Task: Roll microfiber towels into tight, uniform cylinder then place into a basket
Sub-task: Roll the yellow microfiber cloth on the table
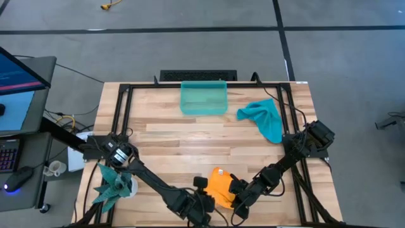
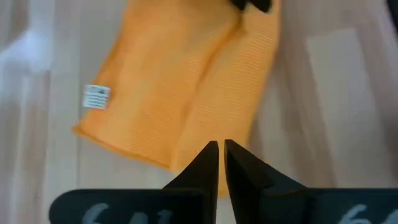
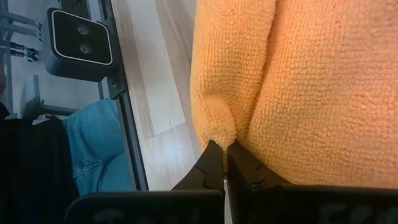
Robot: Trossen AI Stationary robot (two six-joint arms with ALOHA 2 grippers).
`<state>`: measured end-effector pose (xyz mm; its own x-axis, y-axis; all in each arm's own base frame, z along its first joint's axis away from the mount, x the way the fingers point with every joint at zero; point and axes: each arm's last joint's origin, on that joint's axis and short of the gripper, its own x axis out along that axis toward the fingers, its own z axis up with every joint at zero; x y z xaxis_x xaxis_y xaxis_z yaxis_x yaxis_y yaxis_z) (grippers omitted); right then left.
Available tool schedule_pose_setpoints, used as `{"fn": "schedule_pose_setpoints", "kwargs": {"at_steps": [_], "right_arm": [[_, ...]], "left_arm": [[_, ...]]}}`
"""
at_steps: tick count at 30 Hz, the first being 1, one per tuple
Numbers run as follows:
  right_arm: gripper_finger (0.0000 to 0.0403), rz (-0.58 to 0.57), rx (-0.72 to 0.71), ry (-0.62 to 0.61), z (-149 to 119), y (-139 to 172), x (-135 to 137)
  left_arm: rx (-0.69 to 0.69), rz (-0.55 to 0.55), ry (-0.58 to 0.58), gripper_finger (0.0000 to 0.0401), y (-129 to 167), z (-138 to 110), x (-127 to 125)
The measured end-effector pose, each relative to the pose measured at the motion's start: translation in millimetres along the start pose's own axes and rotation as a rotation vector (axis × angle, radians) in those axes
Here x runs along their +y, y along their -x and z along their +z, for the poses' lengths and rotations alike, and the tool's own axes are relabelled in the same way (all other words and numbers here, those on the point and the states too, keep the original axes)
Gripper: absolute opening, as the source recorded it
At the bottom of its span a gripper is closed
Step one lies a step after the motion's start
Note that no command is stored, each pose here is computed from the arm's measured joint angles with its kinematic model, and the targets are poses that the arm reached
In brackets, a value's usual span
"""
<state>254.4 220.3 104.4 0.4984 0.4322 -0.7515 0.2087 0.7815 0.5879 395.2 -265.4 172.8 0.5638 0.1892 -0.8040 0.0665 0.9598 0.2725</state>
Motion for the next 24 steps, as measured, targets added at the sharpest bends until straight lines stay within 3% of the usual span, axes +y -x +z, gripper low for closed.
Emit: {"fn": "schedule_pose_setpoints", "kwargs": {"at_steps": [8, 13, 19, 24], "right_arm": [[0.0013, 0.0, 0.0, 0.0, 0.0, 0.0, 0.0], [0.0013, 0.0, 0.0, 0.001, -0.1, -0.1, 0.1], [0.0016, 0.0, 0.0, 0.033, -0.1, 0.0, 0.1], [0.0046, -0.001, 0.0, 0.029, -0.2, -0.1, -0.2]], "left_arm": [[-0.043, -0.082, 0.026, 0.002, -24.2, -3.3, 5.3], [-0.016, -0.061, 0.061, 0.002, -41.8, -14.3, 15.6], [0.004, -0.099, 0.129, 0.002, -45.3, -20.6, 15.1], [0.026, -0.145, 0.181, 0.002, -43.8, -21.7, 12.2]]}}
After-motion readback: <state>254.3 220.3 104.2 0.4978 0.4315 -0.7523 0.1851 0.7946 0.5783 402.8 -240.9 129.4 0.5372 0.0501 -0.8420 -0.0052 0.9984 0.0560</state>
